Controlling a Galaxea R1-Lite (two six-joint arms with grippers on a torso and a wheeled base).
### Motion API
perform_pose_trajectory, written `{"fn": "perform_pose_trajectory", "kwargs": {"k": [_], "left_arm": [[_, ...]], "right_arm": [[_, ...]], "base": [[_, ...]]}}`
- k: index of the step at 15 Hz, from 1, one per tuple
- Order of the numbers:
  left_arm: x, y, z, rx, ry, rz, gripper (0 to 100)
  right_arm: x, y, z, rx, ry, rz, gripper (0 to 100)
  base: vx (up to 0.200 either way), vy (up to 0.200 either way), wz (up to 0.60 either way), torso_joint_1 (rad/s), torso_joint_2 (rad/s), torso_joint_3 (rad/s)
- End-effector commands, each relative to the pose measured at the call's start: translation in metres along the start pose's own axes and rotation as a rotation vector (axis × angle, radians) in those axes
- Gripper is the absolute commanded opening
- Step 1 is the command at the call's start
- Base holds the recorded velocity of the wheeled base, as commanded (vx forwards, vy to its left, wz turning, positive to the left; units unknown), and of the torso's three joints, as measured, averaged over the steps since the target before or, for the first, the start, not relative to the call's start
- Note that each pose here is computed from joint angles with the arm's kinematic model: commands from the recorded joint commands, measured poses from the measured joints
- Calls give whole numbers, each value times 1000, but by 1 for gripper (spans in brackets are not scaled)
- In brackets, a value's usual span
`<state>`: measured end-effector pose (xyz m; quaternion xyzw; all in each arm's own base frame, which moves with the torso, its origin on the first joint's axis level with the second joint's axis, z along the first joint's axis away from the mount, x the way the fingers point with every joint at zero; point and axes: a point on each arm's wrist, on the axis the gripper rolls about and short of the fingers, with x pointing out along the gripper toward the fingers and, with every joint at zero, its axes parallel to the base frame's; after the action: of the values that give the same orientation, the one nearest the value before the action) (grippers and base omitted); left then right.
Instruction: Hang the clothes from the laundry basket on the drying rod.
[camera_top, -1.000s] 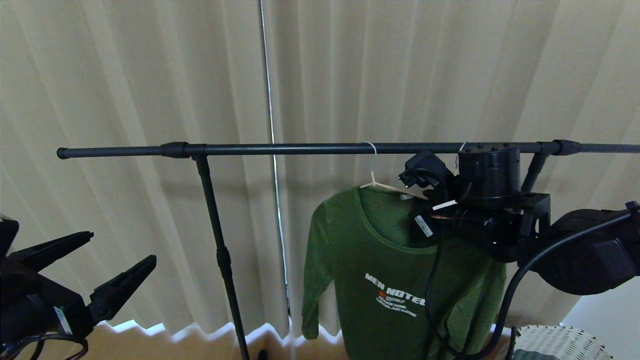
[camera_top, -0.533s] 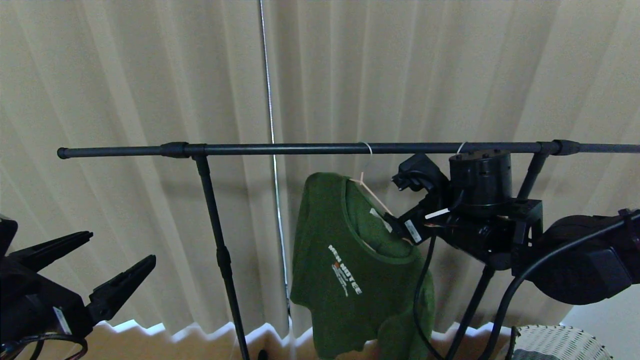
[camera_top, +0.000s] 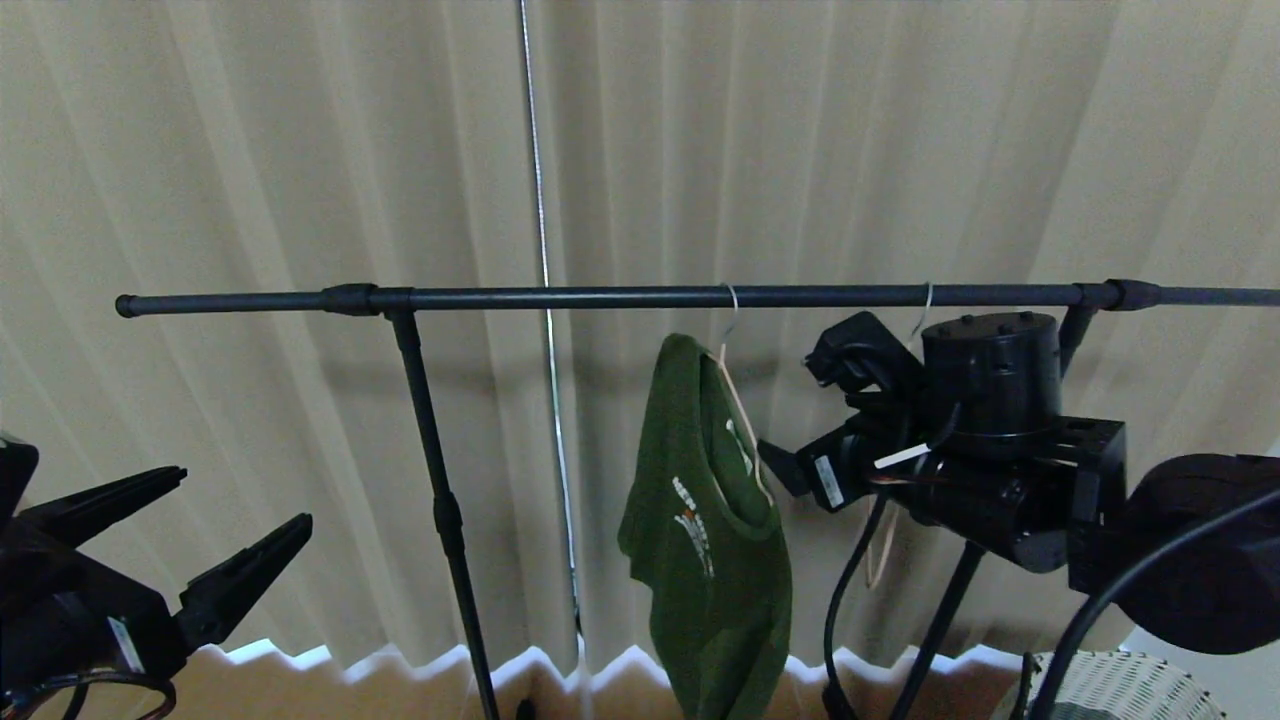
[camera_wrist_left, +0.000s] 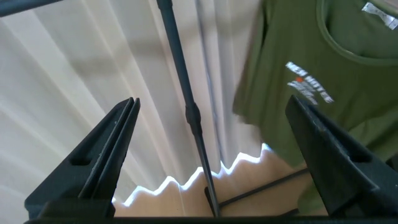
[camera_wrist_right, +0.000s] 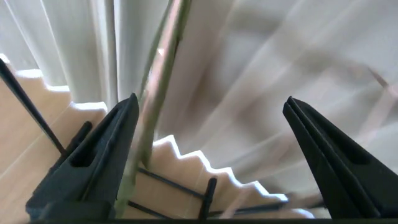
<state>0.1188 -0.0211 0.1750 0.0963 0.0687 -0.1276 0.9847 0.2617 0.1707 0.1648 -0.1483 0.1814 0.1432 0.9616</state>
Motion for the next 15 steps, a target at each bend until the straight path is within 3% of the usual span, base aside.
{"fn": "perform_pose_trajectory", "kwargs": {"k": [1, 4, 7, 9, 13, 15], "left_arm": [[1, 0, -1, 0, 6, -1, 100], [2, 0, -2, -1, 14, -2, 100], [3, 0, -6, -7, 36, 1, 100], [3, 1, -9, -4, 47, 13, 100], [6, 1, -9, -2, 55, 11, 100], [5, 2, -9, -7, 54, 17, 100]], "right_arm": [[-41, -21, 1, 34, -55, -27, 100], [-65, -45, -6, 69, -74, -92, 100], [-80, -73, -31, 108, -28, -201, 100], [-99, -77, -44, 121, -28, -222, 100], [-106, -71, -77, 107, 61, -208, 100], [-107, -70, -84, 117, 16, -213, 100]], "base": [[0, 0, 0, 0, 0, 0], [0, 0, 0, 0, 0, 0], [0, 0, 0, 0, 0, 0], [0, 0, 0, 0, 0, 0], [0, 0, 0, 0, 0, 0], [0, 0, 0, 0, 0, 0]]}}
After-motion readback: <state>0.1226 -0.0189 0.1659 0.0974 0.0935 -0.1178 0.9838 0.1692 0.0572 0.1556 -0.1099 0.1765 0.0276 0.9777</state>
